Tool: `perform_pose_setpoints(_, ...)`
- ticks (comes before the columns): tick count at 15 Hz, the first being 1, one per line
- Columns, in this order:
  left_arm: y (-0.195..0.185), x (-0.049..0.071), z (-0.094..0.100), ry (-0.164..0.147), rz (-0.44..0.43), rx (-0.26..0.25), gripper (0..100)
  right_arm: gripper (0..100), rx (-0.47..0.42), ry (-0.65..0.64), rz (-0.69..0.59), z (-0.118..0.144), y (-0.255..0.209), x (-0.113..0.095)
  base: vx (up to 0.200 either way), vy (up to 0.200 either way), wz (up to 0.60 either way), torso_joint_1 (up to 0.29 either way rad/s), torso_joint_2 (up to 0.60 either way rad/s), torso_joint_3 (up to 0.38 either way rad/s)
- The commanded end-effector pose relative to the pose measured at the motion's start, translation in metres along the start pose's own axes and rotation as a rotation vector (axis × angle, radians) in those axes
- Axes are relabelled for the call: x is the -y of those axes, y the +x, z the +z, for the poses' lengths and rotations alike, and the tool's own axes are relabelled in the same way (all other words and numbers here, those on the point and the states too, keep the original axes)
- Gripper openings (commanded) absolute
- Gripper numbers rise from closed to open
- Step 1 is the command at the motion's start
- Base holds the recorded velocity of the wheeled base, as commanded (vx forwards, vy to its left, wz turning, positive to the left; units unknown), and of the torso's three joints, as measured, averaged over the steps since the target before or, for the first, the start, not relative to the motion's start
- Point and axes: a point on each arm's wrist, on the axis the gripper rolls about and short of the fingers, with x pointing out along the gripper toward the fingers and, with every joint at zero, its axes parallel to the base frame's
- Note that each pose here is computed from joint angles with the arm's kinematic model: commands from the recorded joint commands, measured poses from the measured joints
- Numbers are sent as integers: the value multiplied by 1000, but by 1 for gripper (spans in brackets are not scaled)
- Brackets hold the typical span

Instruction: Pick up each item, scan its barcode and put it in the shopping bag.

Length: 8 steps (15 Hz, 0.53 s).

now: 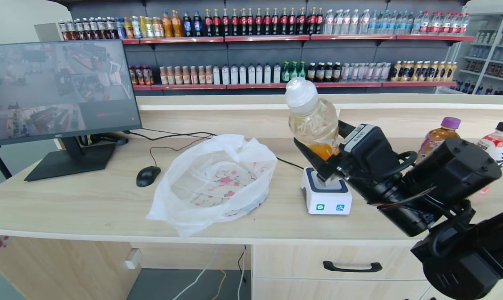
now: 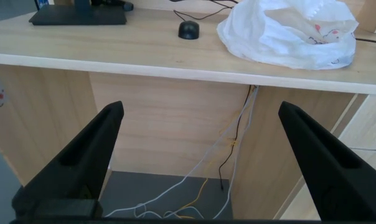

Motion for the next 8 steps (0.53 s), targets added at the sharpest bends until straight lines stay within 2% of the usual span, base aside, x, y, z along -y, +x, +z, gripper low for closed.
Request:
perform_pose_setpoints(1, 0, 0, 0, 0, -1, 1, 100, 0, 12, -35, 25, -9, 11, -8, 0, 0, 0, 0, 0, 0)
perform_pose_setpoints(8, 0, 0, 0, 0, -1, 1, 100, 0, 94, -87, 119, -29, 29, -15, 0, 0, 0, 0, 0, 0)
